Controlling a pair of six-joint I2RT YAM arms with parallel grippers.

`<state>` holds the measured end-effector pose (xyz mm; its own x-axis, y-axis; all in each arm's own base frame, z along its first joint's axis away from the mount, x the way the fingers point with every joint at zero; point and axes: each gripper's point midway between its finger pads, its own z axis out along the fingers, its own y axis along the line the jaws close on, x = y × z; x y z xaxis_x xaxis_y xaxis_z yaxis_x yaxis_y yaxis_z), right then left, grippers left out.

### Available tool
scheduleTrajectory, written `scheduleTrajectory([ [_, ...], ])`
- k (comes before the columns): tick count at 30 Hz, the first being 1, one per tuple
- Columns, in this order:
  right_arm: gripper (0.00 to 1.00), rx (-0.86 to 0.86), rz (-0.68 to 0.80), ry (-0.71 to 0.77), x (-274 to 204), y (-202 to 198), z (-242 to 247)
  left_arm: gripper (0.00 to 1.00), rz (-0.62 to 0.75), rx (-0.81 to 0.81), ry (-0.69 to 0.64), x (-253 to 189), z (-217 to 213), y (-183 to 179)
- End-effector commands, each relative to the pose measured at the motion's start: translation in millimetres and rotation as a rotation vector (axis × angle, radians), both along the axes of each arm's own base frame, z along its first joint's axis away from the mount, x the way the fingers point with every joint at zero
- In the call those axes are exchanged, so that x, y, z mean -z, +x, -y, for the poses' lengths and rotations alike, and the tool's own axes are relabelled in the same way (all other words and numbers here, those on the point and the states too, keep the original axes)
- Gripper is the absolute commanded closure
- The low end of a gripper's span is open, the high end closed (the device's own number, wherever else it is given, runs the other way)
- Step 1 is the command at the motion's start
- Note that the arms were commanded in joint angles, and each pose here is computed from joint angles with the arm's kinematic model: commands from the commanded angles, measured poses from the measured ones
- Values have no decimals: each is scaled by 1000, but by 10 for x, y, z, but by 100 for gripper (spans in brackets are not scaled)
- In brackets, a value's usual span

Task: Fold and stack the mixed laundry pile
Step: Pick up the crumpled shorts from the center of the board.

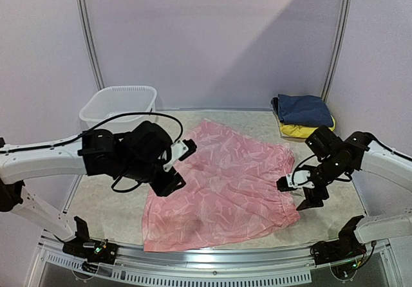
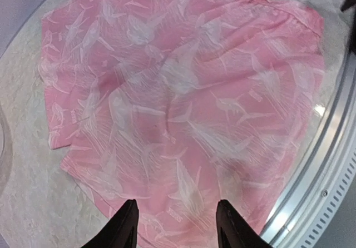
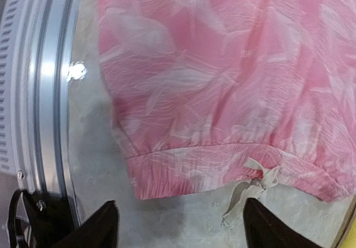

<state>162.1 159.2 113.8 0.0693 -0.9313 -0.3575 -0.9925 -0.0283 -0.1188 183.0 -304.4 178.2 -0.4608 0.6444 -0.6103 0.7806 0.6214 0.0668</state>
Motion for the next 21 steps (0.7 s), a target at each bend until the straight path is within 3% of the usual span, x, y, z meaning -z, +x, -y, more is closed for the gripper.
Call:
scheduleTrajectory([
  [1, 37, -118, -141, 18, -126, -259, -76, 53, -34, 128, 135, 227, -179, -525],
  [6, 44, -284, -59, 17, -28, -491, -39, 56, -130, 315, 320, 614, -226, -1147],
  [9, 44, -322, -31, -53, 204, -561, 61, 55, -137, 345, 434, 824, -259, -1341],
  [14, 46, -319, -3, -101, 472, -525, 132, 54, -103, 296, 531, 1016, -323, -1326],
  [21, 46, -309, 59, -118, 653, -395, 124, 51, -63, 189, 514, 1017, -409, -1257],
])
